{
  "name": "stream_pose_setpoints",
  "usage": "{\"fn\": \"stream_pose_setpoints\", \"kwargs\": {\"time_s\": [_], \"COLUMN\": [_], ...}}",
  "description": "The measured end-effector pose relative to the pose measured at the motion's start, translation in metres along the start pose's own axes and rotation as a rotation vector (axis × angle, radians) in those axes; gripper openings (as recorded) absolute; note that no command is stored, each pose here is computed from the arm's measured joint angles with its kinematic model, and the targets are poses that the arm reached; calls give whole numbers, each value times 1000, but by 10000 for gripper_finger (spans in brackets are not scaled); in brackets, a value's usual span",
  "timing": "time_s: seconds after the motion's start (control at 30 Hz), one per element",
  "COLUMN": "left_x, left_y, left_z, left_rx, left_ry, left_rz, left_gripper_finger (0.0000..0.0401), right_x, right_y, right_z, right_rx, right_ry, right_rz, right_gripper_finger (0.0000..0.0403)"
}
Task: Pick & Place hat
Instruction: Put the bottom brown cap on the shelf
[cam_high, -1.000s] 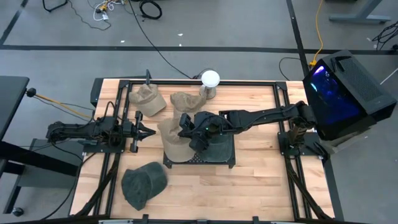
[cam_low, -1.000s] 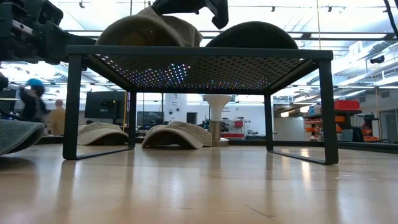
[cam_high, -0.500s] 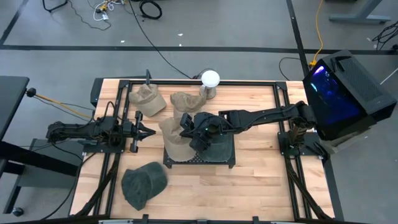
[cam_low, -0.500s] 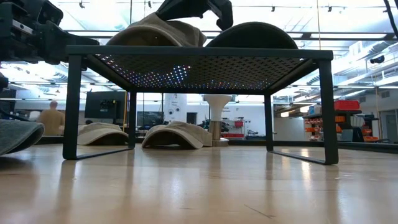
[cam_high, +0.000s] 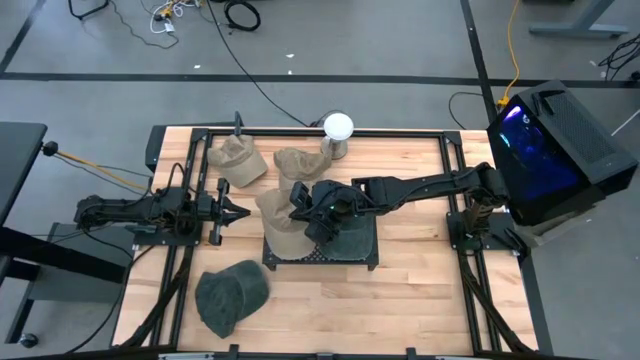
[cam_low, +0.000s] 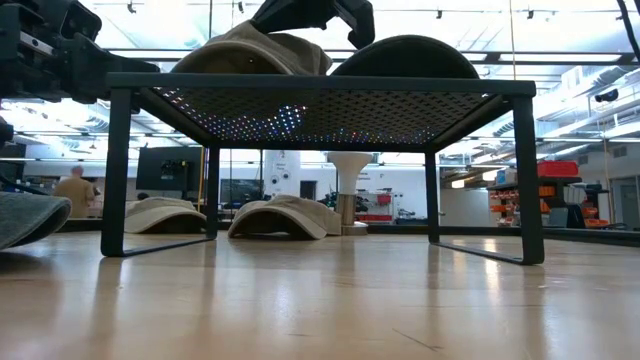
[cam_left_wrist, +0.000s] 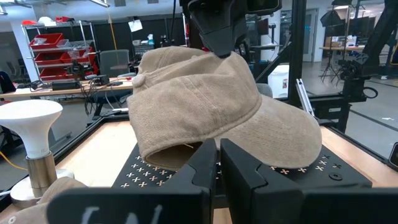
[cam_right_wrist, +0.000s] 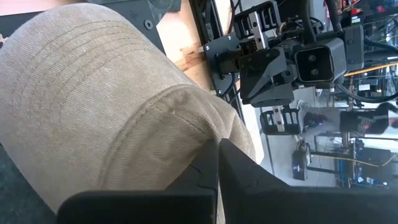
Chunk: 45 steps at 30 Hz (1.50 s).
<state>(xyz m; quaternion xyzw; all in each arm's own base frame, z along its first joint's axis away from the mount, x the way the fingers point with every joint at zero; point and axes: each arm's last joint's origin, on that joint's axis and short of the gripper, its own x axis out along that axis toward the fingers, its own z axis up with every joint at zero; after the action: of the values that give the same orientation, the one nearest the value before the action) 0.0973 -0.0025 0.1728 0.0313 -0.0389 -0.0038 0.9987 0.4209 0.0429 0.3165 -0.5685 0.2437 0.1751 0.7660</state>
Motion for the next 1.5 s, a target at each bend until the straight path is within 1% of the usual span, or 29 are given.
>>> {"fn": "stream_pose_setpoints", "kwargs": {"time_s": [0.93, 1.5], "left_x": [0, 0], "left_y": [0, 0], "left_z": [0, 0], "left_rx": [0, 0], "left_ry": [0, 0], "left_rz": [0, 0], "left_gripper_finger": [30, 30], "right_x": [0, 0], "right_y": [2, 2], "right_z": [-1, -2], "right_rx": [19, 29], "right_ry": [8, 10], "right_rz": [20, 20], "right_gripper_finger": [0, 52]}}
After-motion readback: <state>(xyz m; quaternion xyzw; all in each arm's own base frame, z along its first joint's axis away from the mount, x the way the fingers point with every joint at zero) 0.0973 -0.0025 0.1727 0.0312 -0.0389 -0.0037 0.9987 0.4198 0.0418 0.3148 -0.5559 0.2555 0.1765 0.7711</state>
